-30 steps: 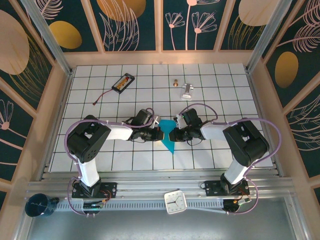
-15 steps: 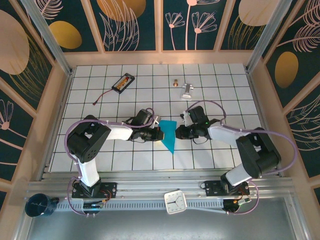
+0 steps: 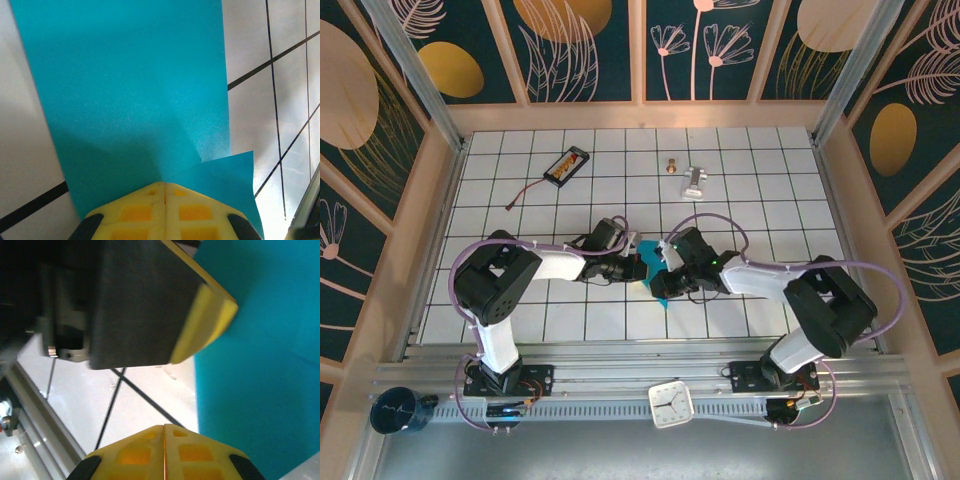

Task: Fold a paper plane with a square sheet of paper (pick it up from the middle)
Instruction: Third fold the triangle at the center of the table.

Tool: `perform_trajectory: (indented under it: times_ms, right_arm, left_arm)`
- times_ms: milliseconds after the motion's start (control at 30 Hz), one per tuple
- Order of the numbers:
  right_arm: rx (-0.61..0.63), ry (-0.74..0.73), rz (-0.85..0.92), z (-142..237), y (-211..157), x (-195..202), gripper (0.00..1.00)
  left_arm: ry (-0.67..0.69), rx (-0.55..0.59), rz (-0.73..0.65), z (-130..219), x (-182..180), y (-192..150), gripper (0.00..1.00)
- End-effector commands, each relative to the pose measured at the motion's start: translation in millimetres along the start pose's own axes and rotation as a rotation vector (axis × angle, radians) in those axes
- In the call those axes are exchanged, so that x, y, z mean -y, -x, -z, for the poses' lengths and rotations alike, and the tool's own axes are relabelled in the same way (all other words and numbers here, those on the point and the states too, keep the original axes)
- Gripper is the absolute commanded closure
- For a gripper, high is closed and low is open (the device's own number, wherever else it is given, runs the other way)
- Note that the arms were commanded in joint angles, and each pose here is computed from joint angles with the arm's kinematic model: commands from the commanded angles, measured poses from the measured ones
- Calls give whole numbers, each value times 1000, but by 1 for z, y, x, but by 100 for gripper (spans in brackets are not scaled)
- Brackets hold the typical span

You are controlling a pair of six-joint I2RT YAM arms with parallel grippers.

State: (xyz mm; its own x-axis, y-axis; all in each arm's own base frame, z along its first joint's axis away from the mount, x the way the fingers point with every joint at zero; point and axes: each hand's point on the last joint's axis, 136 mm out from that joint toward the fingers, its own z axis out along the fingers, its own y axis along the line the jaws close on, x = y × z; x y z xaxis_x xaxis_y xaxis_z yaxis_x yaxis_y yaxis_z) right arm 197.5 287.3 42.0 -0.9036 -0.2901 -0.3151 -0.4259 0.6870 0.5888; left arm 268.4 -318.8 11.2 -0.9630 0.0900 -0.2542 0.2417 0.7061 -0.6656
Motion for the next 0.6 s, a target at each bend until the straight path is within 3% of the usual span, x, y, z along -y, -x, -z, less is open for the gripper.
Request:
perform_trajectory:
  times_ms: [0,567]
  right_arm:
    - [15,13,23,-4,12,-5,93]
    - [-65,-65,-18,-11,-21,27,96]
  left_arm:
    - [242,-101,87,-8,-68,-40,100]
    - [245,-110,77,-8,-69,-42,100]
